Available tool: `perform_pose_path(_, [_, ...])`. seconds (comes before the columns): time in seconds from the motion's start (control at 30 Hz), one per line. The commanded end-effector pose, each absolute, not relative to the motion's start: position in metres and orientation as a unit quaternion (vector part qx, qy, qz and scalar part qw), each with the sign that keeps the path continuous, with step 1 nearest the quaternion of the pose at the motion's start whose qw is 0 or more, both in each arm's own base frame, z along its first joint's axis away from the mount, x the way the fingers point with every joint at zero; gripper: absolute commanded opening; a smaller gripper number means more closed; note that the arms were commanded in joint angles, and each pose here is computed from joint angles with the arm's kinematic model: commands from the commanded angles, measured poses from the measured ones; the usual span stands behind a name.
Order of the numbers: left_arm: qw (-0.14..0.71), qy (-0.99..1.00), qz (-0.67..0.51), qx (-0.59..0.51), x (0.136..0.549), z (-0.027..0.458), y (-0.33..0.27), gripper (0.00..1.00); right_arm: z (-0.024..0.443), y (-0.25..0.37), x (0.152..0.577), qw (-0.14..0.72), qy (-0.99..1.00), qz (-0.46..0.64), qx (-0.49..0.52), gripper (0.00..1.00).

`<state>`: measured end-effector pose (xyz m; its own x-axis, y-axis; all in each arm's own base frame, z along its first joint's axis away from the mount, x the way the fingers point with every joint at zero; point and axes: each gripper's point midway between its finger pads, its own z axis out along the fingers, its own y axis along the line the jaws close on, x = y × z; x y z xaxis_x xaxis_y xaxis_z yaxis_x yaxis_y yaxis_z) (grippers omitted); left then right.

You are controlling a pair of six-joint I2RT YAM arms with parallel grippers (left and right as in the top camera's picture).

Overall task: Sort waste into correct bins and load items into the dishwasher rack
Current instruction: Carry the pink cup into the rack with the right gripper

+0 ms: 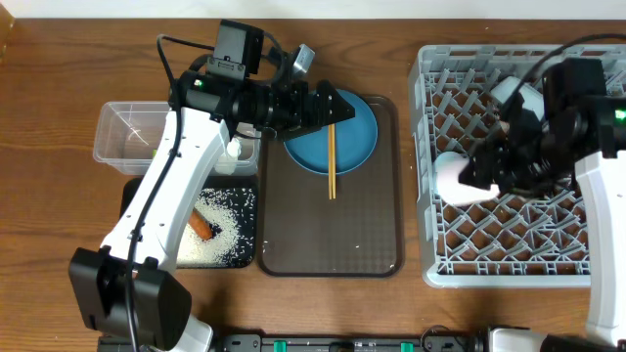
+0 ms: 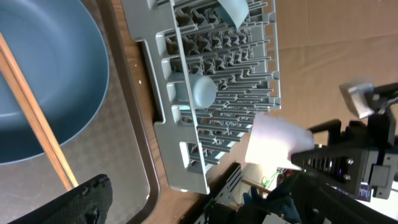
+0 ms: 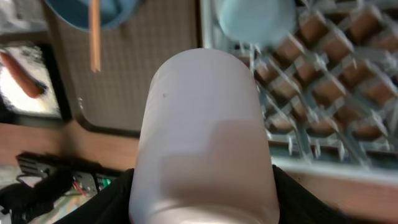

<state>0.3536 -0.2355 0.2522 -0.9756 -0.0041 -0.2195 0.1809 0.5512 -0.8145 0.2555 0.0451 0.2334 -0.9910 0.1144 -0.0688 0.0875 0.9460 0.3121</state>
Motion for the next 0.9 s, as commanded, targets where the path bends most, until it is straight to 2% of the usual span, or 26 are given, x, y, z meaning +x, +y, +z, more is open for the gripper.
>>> perform_pose_path(0.0, [0.096, 0.878, -0.466, 0.053, 0.354, 0.245, -0.235, 0.94, 0.238, 0.032, 0.246, 0.043, 0.989, 0.118, 0.079, 0.01])
perform_pose_path(0.37, [0.096, 0.878, -0.466, 0.053, 0.354, 0.245, -0.235, 0.95, 0.205, 0.025, 0.215, -0.007, 0.993, 0.033, 0.114, 0.01])
perform_pose_path(0.63, [0.096, 0.878, -0.466, 0.053, 0.354, 0.245, -0.235, 0.96, 0.166, 0.029, 0.219, -0.016, 0.994, 0.031, 0.106, 0.01])
perform_pose_path(0.87, [0.096, 0.878, -0.466, 0.053, 0.354, 0.245, -0.235, 0.96, 0.151, 0.029, 0.222, -0.013, 0.994, 0.031, 0.105, 0.01])
